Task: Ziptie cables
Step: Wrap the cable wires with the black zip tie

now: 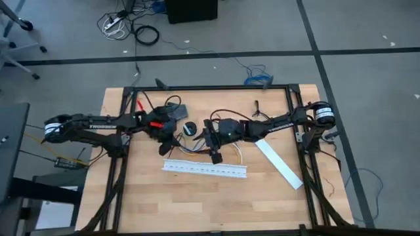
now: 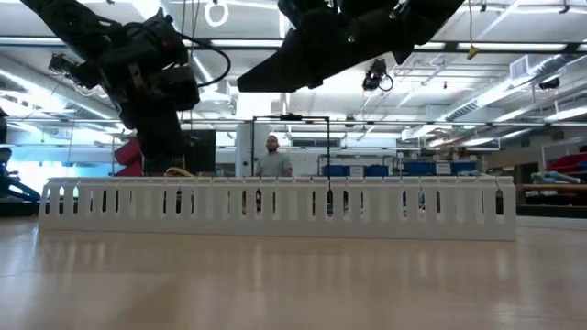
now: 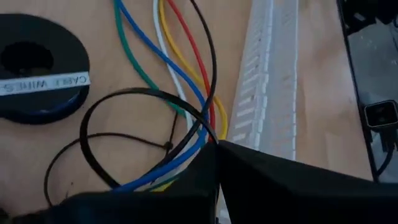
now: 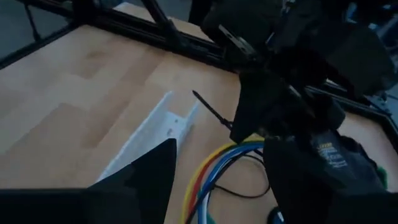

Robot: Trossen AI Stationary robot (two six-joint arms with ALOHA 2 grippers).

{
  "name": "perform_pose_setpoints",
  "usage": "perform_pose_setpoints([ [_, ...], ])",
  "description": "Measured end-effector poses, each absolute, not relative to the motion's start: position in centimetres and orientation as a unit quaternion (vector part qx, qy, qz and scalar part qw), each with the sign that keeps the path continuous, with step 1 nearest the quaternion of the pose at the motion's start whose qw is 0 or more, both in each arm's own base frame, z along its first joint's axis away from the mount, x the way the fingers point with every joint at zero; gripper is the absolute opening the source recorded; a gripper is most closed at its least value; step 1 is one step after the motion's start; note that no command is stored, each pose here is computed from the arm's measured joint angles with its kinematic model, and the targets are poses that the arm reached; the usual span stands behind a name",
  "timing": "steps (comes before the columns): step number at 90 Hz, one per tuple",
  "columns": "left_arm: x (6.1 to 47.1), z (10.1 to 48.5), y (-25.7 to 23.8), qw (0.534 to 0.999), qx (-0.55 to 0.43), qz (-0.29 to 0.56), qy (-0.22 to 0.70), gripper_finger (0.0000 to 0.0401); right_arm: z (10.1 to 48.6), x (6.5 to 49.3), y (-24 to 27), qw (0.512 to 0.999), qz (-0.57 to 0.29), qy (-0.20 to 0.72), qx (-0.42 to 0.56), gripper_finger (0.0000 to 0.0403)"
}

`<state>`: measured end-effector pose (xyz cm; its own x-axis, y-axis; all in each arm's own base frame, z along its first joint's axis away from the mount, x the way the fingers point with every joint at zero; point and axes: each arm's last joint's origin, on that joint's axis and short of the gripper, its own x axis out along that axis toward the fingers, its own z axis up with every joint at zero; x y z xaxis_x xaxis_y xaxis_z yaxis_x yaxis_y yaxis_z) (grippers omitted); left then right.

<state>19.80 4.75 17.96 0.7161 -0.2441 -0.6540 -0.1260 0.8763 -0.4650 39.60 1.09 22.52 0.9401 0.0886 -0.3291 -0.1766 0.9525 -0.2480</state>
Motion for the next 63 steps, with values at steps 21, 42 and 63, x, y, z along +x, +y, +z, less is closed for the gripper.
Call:
perform_pose_setpoints([
  [21, 19.9, 18.1, 4.8, 0.896, -0.245, -0.032, 0.369, 0.0, 22.5, 39.6, 1.1, 0.976, 0.068, 0.159, -0.135, 0.0228],
  [42, 19.9, 18.0, 4.8, 0.895, -0.246, -0.034, 0.371, 0.0, 20.0, 40.4, 0.4, 0.97, 0.063, 0.193, -0.131, 0.0227],
  [63, 19.7, 17.9, 4.7, 0.888, -0.251, -0.036, 0.383, 0.0, 17.9, 41.5, 0.0, 0.975, 0.056, 0.173, -0.13, 0.022],
])
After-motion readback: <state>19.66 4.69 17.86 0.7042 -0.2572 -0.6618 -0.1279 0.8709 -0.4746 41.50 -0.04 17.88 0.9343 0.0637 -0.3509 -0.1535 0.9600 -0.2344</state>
